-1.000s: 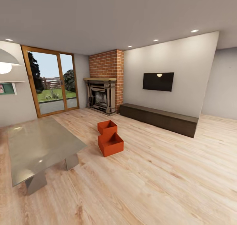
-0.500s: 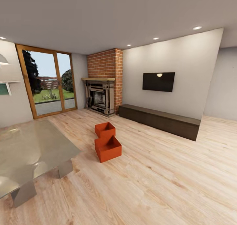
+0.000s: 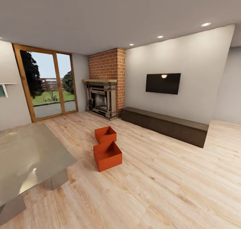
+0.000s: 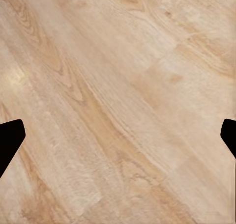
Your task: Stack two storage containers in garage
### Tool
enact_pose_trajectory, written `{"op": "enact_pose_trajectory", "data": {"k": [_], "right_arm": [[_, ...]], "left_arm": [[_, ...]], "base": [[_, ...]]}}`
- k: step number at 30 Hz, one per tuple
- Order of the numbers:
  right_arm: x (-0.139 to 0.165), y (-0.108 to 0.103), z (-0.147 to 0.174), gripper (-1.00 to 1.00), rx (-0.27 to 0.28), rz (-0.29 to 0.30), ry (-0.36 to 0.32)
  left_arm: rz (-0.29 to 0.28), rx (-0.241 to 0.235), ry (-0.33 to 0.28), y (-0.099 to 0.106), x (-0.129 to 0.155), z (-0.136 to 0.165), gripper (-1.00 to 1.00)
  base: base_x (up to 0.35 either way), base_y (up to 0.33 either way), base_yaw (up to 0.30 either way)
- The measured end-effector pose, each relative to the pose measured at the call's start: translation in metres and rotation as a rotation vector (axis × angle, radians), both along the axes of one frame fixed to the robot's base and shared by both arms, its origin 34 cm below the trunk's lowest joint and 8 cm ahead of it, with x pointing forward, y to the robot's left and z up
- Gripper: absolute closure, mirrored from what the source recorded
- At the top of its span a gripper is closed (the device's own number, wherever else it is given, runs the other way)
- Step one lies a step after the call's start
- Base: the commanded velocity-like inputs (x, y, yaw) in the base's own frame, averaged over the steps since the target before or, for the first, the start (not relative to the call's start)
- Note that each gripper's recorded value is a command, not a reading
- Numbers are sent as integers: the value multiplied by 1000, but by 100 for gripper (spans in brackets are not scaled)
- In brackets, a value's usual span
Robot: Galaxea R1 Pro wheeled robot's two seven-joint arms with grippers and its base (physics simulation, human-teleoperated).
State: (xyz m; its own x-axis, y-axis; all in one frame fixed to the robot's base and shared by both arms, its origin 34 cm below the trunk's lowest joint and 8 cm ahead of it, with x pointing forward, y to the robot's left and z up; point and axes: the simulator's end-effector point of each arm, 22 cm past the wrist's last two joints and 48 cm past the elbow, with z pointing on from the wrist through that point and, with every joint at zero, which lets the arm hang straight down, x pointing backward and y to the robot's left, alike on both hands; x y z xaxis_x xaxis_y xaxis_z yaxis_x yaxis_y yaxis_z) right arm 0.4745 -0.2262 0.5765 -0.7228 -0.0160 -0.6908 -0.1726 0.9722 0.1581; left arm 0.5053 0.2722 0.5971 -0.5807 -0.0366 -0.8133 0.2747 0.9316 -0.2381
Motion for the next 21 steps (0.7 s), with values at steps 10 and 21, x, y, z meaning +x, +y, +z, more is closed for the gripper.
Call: {"op": "enact_pose_trajectory", "data": {"k": [10,21], "right_arm": [[0,0,0,-100,0,0,0],[0,0,0,-100,1,0,1]], "left_arm": [[0,0,0,0,0,0,-100],[0,0,0,0,0,0,-100]], "base": [[347,-151,158],[237,-110,264]]}}
